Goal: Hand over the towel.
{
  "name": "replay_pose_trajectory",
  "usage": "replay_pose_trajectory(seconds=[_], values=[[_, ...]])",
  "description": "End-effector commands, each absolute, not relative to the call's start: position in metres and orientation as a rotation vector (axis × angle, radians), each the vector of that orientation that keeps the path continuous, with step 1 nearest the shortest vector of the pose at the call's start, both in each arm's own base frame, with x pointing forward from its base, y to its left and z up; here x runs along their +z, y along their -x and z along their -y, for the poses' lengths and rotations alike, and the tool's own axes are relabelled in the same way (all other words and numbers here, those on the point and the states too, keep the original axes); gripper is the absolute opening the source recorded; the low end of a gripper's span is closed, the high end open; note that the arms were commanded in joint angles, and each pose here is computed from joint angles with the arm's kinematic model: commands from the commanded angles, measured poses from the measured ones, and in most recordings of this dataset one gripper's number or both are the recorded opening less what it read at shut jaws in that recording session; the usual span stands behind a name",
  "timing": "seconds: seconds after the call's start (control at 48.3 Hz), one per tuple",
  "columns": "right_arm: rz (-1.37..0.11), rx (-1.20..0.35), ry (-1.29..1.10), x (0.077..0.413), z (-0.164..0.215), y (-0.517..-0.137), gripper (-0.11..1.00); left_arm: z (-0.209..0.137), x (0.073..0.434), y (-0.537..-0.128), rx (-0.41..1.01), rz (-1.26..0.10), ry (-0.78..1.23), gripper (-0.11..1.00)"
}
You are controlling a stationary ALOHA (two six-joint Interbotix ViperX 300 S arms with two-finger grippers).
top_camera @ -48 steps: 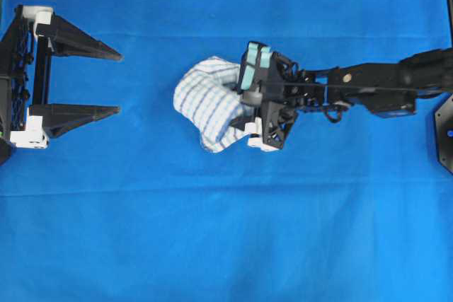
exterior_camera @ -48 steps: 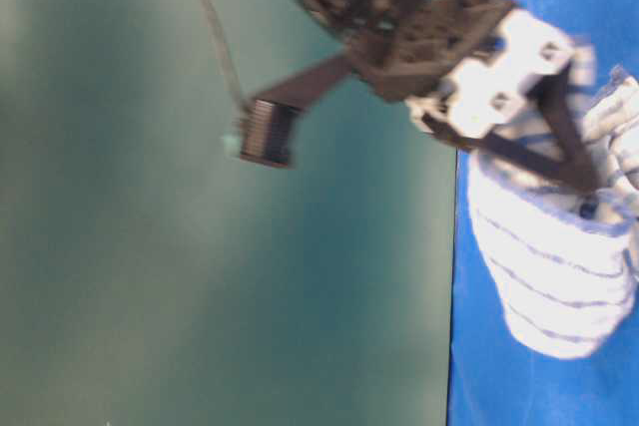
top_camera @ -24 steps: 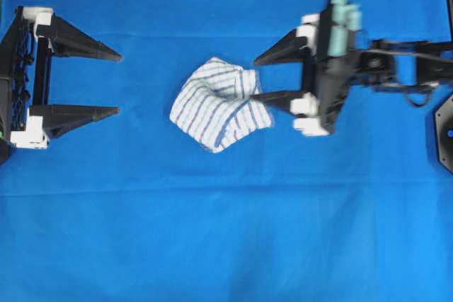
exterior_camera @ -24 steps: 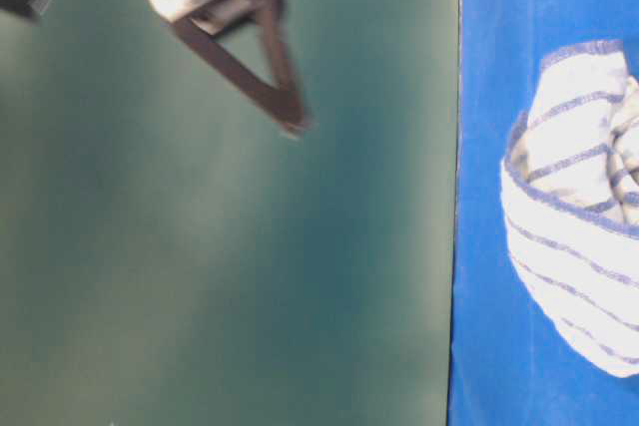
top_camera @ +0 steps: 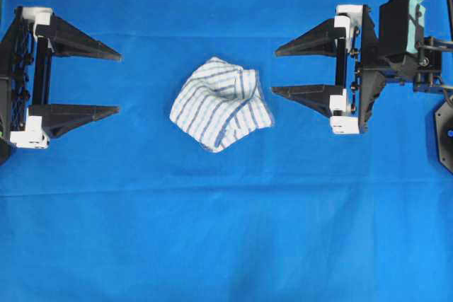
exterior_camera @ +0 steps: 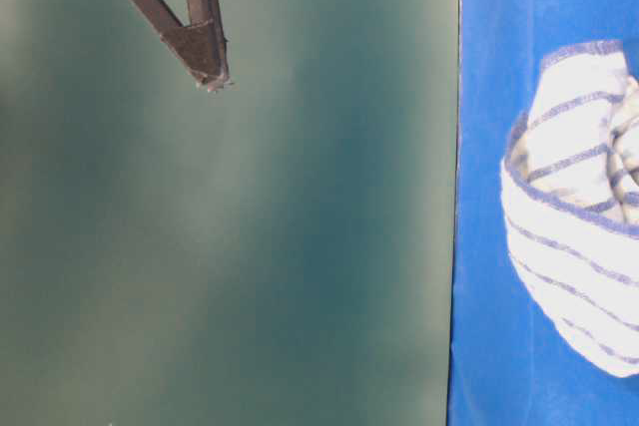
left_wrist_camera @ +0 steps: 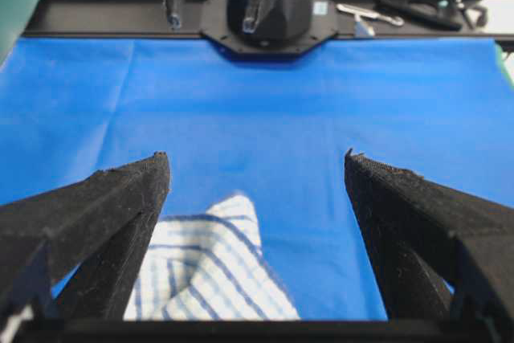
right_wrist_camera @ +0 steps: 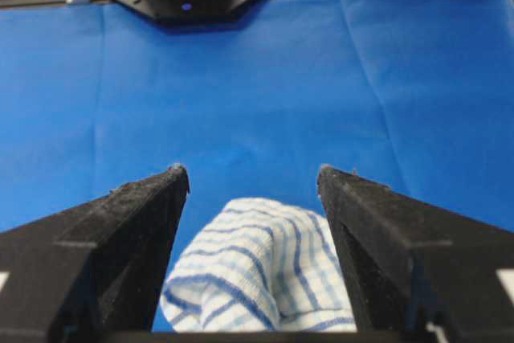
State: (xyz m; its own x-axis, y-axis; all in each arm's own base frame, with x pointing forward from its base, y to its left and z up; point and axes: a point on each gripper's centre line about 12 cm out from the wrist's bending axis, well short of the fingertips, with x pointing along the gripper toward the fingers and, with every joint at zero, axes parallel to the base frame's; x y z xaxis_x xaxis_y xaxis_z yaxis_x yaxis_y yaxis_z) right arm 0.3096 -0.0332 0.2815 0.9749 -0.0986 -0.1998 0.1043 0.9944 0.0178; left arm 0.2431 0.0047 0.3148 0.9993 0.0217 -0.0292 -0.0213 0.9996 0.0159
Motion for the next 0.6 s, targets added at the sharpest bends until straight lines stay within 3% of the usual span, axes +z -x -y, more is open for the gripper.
replay_pose_trajectory(seconds=[0.0,0.228,0.58], values=[[-0.164,-0.099,-0.022,0.291,0.033,-0.31,0.7,-0.005,0.321,-0.244,0.024,-0.006,-0.014,0.91],[-0.136,-0.095,-0.021,0.297,0.03,-0.298,0.7,-0.005,0.325,-0.235,0.023,0.007,-0.014,0.9],[-0.076,-0.096,0.005,0.31,0.023,-0.225,0.7,-0.007,0.318,-0.19,0.04,0.033,-0.016,0.9]])
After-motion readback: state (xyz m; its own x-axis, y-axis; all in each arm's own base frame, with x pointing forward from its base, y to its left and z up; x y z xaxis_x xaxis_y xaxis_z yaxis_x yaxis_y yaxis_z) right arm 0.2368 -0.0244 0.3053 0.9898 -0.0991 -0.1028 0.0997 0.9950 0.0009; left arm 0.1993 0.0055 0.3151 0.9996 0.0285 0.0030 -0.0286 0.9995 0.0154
